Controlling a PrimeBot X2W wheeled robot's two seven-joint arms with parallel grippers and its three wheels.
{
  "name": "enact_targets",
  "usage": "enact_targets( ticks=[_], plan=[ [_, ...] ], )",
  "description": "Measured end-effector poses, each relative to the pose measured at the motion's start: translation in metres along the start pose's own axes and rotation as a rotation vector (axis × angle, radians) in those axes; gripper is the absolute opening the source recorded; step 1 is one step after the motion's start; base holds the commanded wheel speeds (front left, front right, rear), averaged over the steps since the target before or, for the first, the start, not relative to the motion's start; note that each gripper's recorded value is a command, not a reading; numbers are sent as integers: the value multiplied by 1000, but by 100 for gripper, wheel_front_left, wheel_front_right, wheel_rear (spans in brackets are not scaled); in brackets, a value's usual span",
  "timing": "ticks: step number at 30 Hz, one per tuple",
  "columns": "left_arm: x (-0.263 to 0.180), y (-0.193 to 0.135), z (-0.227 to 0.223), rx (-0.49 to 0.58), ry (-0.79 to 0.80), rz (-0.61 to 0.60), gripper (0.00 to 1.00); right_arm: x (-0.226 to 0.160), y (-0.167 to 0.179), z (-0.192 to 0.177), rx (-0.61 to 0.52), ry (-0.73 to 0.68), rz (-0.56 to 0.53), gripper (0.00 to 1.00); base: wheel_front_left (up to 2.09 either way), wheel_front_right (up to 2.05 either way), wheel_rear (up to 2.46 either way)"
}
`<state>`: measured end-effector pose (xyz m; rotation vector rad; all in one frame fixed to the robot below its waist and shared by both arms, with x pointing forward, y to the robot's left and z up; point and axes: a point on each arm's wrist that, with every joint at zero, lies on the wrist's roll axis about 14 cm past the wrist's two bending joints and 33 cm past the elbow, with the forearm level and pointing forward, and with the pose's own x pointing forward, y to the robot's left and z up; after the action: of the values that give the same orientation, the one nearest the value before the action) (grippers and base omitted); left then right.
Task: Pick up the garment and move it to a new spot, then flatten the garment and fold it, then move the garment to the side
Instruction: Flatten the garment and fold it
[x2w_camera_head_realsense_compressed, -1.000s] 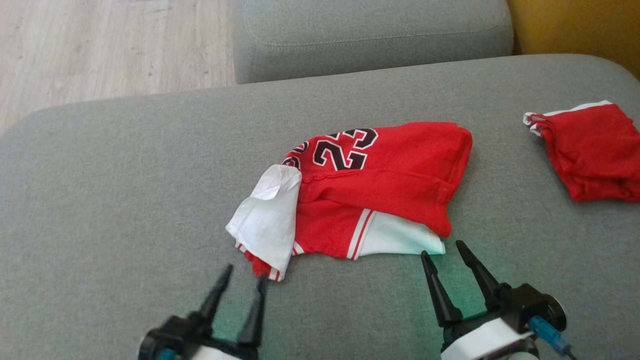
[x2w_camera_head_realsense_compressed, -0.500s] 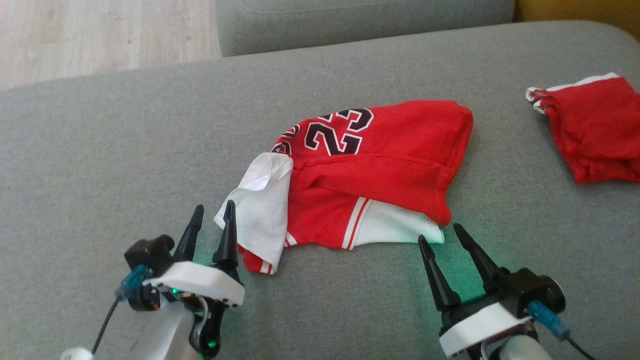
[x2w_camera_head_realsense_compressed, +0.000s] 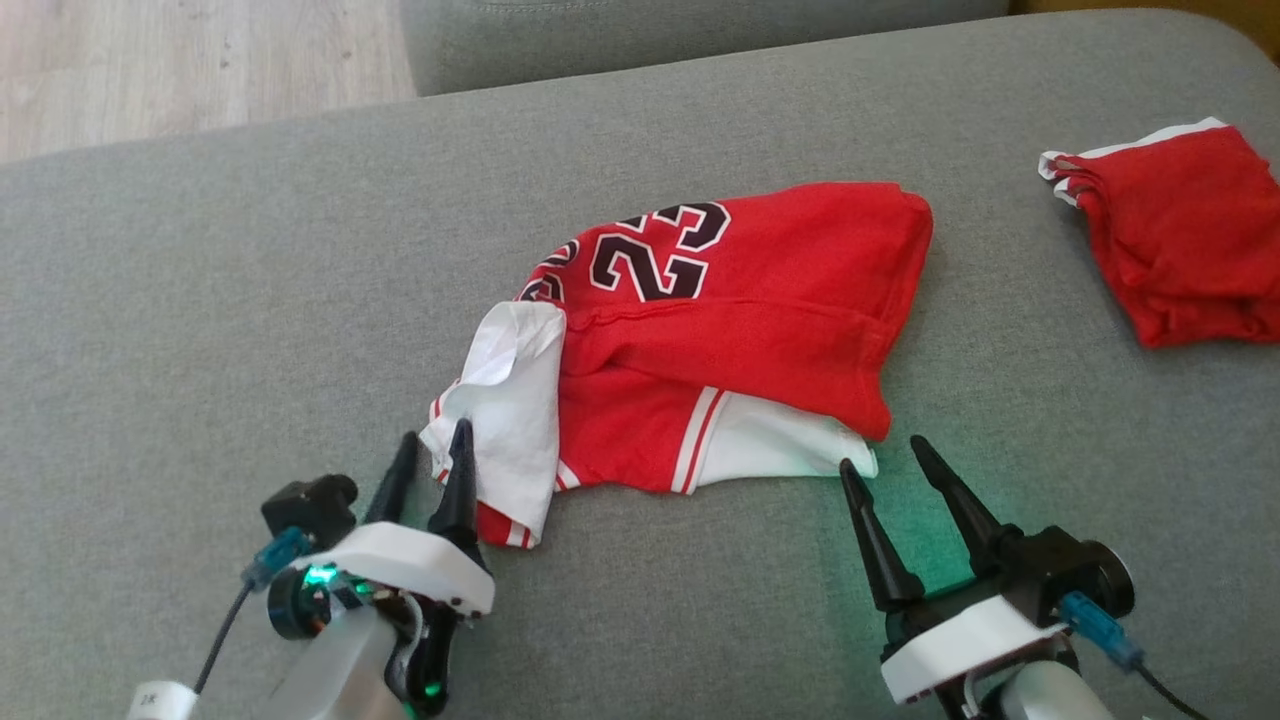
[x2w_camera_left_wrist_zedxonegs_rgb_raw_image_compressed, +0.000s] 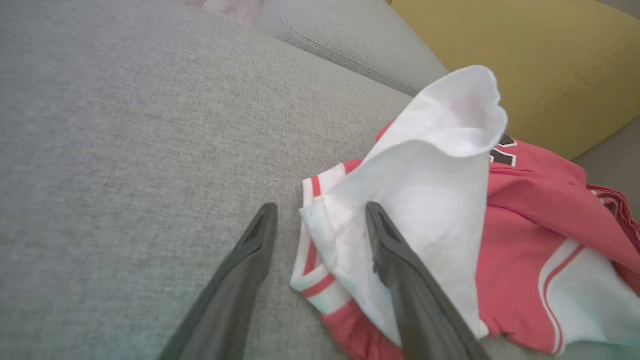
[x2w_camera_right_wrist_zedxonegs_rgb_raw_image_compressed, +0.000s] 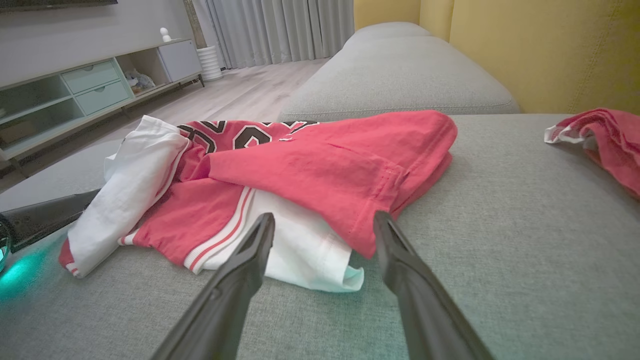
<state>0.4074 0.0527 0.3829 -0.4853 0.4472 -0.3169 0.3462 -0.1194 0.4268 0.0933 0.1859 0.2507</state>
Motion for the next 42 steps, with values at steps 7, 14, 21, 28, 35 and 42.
enact_targets(
  ticks=[7,14,21,28,35,42],
  plan=[
    [-7,-4,2,44,-10,-23,0,-1,3,6,-6,-19,8,100,0,0,0],
    [-16,-5,51,292,-148,-34,0,0,3,11,-10,-37,9,100,0,0,0],
    [-42,-2,89,506,-279,-21,0,1,-6,15,-8,-46,-13,100,0,0,0],
    [-56,-9,126,653,-392,-26,0,14,-32,8,52,-18,-82,100,0,0,0],
    [-59,3,129,660,-395,3,0,44,-57,15,21,4,-83,100,0,0,0],
    [-62,11,127,664,-386,26,0,60,-46,-14,11,134,-8,100,0,0,0]
  ],
)
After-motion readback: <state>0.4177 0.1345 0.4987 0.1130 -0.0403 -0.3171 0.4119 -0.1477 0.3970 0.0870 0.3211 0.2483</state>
